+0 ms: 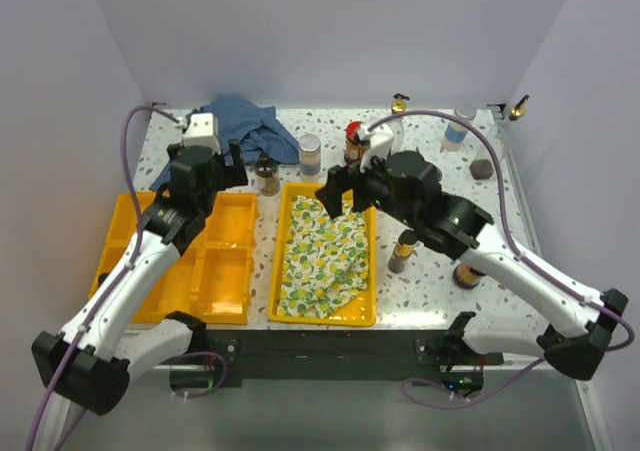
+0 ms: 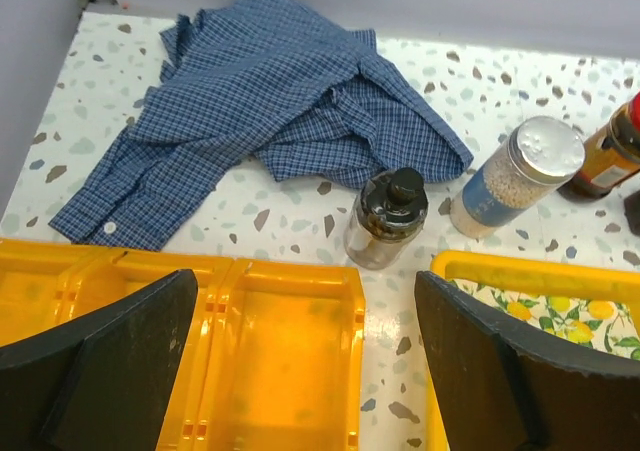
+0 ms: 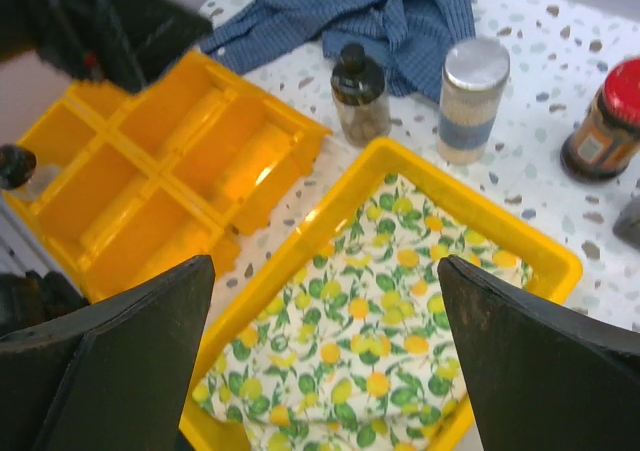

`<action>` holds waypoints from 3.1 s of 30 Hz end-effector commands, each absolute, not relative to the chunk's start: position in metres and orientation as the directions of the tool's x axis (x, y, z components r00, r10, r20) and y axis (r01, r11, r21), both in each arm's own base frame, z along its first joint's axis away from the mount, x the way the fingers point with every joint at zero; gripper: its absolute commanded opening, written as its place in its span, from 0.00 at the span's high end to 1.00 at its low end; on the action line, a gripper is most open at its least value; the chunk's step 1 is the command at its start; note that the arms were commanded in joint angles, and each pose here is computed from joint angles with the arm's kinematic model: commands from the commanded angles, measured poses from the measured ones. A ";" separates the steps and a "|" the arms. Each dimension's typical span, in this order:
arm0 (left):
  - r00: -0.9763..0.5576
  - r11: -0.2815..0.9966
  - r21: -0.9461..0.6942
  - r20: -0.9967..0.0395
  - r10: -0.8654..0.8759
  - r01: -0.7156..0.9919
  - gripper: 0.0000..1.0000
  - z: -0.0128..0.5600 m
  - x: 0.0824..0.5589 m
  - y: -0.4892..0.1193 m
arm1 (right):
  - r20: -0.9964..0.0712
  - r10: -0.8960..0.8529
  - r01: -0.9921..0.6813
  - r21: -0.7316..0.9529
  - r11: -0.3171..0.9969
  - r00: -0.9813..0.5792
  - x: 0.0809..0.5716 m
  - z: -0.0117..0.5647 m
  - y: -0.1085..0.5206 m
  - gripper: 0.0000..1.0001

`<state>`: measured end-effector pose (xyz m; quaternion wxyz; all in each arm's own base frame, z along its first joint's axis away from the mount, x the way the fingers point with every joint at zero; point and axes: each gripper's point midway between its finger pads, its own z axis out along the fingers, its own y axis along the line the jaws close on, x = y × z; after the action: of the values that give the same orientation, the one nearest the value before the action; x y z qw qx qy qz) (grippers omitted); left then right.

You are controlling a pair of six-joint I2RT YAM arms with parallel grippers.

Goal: Organize the condiment bottles
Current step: Place the bottle at the center of the board, then pick up the bottle from the center of the board, then place the bottle in the storage box.

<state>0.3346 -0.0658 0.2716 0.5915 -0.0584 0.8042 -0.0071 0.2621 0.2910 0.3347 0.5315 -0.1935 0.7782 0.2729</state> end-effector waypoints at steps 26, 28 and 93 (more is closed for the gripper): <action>-0.695 0.984 -0.010 -0.709 0.119 0.179 0.07 0.144 0.457 -0.139 | -0.941 -0.023 -0.542 0.175 0.822 -0.338 0.199 0.286 0.193 0.01; -0.689 0.983 -0.008 -0.714 0.121 0.181 0.08 0.144 0.463 -0.140 | -0.944 -0.022 -0.539 0.169 0.825 -0.329 0.200 0.287 0.191 0.01; -0.051 0.211 -0.116 -0.758 -0.651 -0.971 1.00 0.233 0.303 0.124 | -0.936 0.017 -0.498 0.202 0.844 -0.352 0.192 0.302 0.176 0.01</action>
<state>0.3572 0.1008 0.2257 0.3676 -0.5123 0.7580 0.1668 0.1904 0.1780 0.2933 0.5413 -0.1627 0.7911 0.2339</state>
